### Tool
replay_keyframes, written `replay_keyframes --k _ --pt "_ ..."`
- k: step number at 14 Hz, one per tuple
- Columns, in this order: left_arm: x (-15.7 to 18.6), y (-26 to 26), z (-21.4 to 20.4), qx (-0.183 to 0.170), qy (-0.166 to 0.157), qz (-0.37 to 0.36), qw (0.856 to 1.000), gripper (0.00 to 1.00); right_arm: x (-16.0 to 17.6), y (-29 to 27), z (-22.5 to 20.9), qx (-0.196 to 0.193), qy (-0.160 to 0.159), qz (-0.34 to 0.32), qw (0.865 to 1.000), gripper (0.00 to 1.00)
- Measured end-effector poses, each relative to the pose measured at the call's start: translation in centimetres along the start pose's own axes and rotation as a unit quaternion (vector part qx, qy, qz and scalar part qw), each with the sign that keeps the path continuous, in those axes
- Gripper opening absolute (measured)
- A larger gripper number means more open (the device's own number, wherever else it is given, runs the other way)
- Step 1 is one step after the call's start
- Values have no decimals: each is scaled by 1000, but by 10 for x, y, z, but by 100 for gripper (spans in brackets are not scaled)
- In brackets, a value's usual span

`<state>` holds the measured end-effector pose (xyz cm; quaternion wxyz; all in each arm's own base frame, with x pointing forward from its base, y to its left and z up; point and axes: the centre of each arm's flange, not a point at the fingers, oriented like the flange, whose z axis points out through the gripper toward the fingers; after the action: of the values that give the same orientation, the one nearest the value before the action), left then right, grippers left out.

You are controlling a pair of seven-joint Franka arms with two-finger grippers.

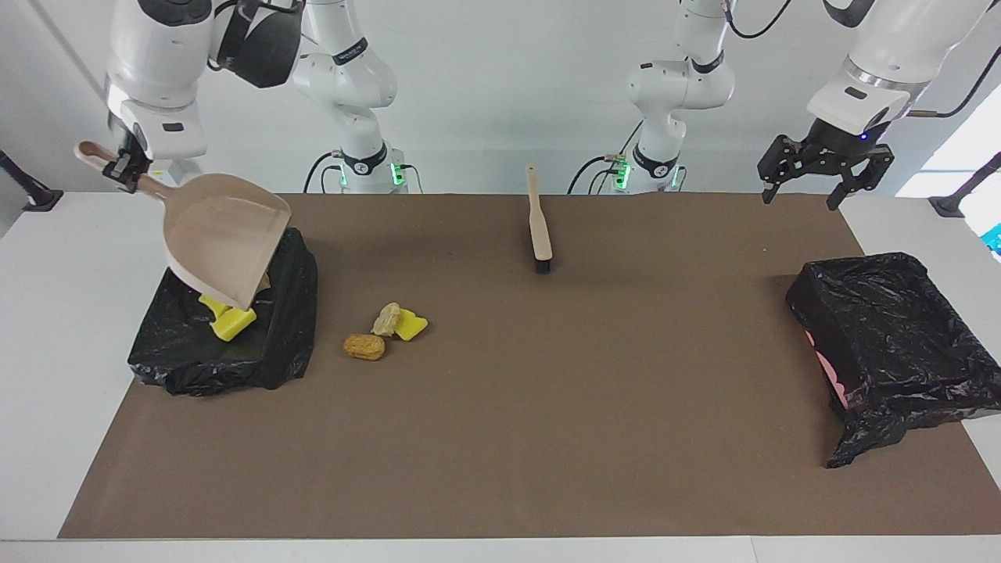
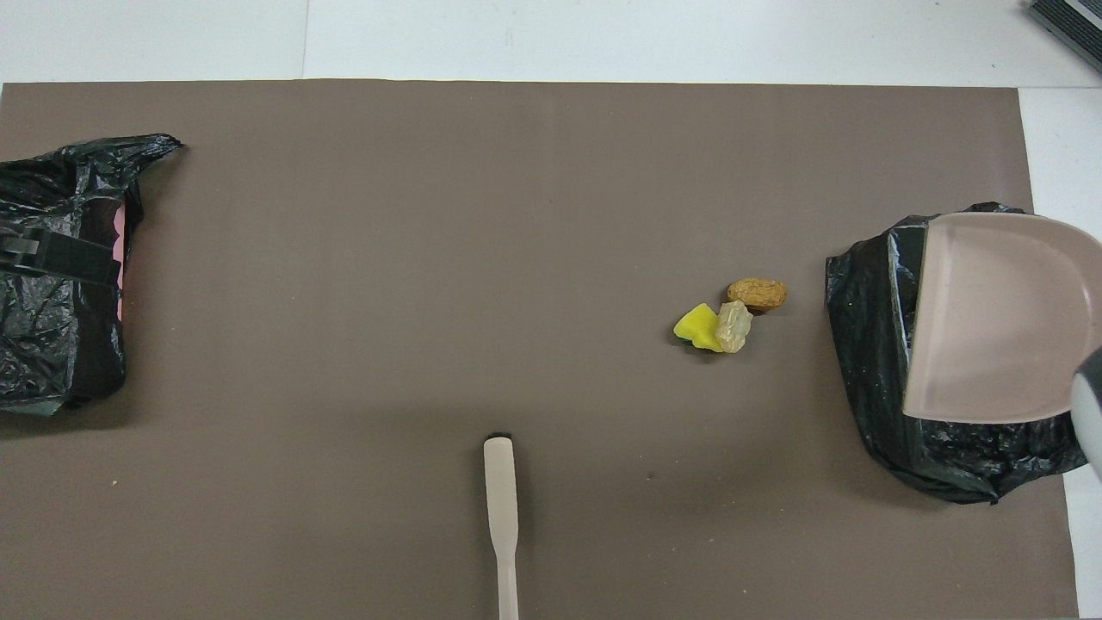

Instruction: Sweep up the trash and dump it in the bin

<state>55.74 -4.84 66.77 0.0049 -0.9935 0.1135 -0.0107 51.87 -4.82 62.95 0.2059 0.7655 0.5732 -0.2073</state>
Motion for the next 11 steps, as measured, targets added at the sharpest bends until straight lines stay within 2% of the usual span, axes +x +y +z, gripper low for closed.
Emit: replay_keyframes --k 1,3,5,7,9,11 --pt "3 -1 0 0 -1 1 1000 100 21 -10 -14 6 20 49 999 32" --pt "3 -2 -4 1 4 0 1000 100 64 -32 -40 21 61 146 987 32" --pt "0 -2 -8 1 5 0 1000 100 112 -54 -65 46 102 242 964 32" --pt "-1 -1 -9 1 5 0 1000 100 171 -76 -85 69 124 316 938 32" --pt "-1 -2 -9 0 4 0 1000 100 232 -84 -94 99 147 388 904 32" --pt "-1 -2 -9 0 4 0 1000 100 295 -79 -96 133 166 467 858 32"
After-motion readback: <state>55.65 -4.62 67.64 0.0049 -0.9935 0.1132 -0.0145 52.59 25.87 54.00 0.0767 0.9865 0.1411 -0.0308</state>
